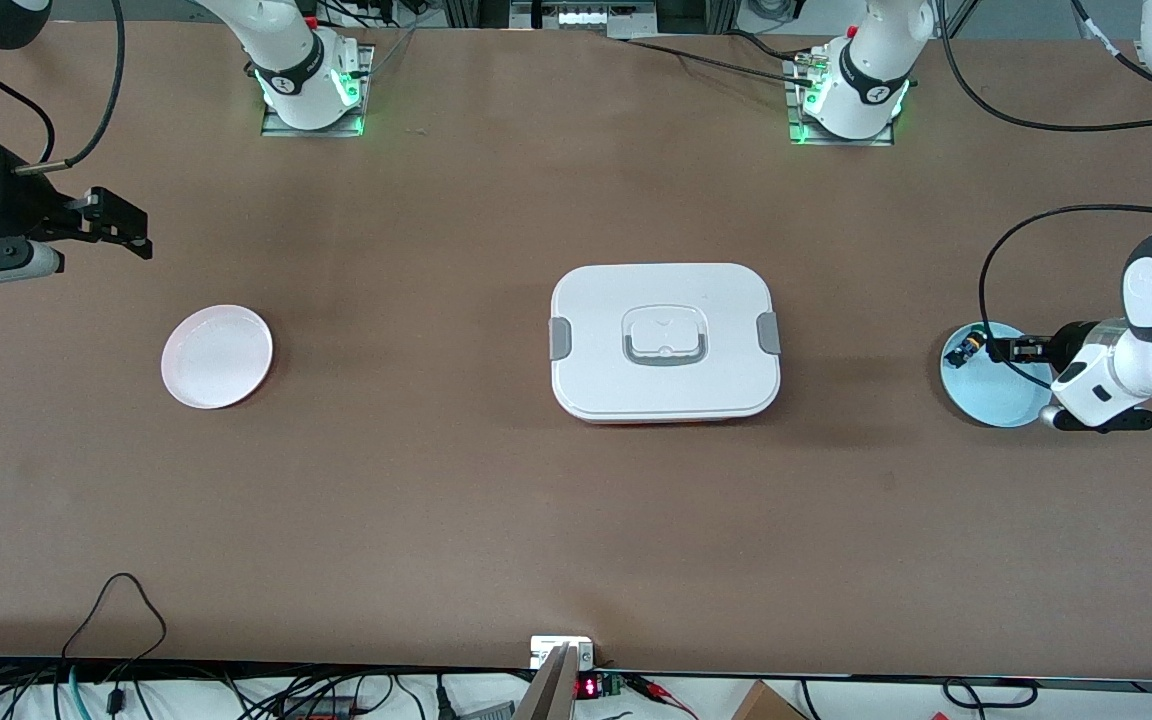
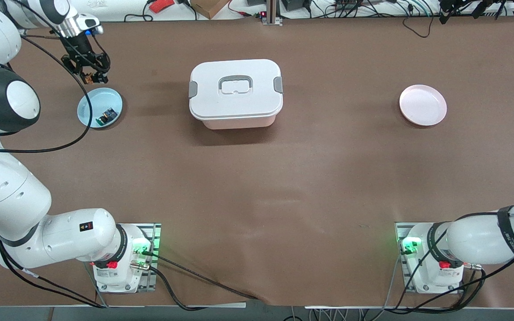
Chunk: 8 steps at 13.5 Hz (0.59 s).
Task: Transfer orange switch to right arm and place
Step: 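Lift the orange switch from the dish with the left gripper, then carry the switch over the white box while the right gripper approaches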
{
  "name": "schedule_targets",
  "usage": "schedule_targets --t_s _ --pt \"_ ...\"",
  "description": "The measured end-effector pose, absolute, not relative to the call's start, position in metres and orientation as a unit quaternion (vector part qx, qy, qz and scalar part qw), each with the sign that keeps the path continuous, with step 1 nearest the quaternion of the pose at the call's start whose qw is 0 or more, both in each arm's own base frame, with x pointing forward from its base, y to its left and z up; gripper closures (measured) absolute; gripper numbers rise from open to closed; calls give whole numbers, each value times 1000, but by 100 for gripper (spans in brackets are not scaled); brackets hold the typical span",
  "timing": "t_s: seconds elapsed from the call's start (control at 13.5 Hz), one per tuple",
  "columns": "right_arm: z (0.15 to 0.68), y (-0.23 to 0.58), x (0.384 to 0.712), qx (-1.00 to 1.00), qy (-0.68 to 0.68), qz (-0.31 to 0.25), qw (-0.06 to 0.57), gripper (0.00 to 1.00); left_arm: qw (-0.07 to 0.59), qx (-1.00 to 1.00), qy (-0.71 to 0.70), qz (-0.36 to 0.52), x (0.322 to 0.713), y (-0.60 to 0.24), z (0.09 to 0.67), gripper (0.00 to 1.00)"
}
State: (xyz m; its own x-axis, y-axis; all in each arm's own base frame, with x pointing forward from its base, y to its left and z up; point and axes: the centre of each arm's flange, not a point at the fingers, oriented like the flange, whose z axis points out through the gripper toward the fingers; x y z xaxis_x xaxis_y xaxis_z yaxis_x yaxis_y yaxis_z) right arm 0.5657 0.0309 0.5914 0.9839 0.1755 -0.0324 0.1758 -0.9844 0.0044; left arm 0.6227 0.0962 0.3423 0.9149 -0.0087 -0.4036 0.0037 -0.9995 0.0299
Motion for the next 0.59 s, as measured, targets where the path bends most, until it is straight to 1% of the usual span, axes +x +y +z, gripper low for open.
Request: schedule_targets --t_s 0.15,0.22,0.59 --pt "591 31 566 996 88 -16 4 0 40 978 -48 -199 632 59 361 28" --pt "591 31 566 996 88 -16 4 0 68 976 -81 -193 635 41 368 28" --pt "591 30 566 996 87 -16 4 0 244 940 -200 -129 642 10 386 28"
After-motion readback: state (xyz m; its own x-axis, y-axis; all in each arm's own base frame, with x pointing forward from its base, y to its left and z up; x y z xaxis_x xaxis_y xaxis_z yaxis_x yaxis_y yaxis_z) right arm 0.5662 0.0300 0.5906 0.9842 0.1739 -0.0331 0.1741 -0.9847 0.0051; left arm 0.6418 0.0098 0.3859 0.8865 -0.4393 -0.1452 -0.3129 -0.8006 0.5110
